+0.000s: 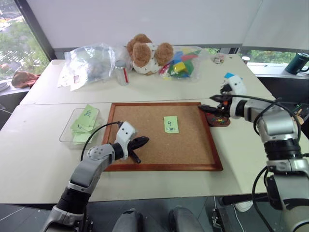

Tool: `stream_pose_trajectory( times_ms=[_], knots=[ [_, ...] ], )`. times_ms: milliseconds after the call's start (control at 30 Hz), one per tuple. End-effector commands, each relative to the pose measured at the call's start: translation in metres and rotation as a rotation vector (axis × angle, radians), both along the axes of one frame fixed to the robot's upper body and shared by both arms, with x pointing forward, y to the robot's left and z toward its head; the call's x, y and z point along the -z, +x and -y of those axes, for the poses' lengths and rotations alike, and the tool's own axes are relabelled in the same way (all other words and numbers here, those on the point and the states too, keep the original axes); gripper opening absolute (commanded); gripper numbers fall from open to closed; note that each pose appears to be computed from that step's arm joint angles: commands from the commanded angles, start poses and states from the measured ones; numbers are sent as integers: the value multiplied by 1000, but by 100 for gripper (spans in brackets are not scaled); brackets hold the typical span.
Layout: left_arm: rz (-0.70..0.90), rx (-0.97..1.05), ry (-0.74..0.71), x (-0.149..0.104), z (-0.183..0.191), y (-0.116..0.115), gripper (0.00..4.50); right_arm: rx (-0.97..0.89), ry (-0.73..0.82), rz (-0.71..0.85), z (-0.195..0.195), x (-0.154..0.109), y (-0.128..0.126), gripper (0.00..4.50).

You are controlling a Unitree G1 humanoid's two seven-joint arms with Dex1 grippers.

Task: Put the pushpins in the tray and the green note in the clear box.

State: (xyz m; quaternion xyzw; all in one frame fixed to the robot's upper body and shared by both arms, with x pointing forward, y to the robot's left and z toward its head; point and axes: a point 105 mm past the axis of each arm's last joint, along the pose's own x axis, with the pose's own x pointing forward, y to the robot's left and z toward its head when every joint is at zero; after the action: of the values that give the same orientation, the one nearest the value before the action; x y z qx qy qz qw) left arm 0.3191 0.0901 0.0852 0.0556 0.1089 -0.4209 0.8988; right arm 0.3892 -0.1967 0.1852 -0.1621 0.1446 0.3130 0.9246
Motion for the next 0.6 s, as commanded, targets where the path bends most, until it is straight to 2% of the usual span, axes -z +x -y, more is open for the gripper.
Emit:
stream_pose_trajectory(
  times_ms=[33, 200, 333, 600],
  knots=[
    [-67, -24, 31, 18, -7, -2, 0, -160, -17, 17, -33, -2, -21, 365],
    [-69, -20, 30, 18, -7, -2, 0, -241, -20, -22, -60, 20, -37, 365],
    [-70, -16, 32, 18, -6, -3, 0, -224, -4, -41, -67, 36, -32, 365],
    [-65, -10, 37, 17, -6, -3, 0, -223, 19, -74, -78, 52, -24, 365]
  ],
)
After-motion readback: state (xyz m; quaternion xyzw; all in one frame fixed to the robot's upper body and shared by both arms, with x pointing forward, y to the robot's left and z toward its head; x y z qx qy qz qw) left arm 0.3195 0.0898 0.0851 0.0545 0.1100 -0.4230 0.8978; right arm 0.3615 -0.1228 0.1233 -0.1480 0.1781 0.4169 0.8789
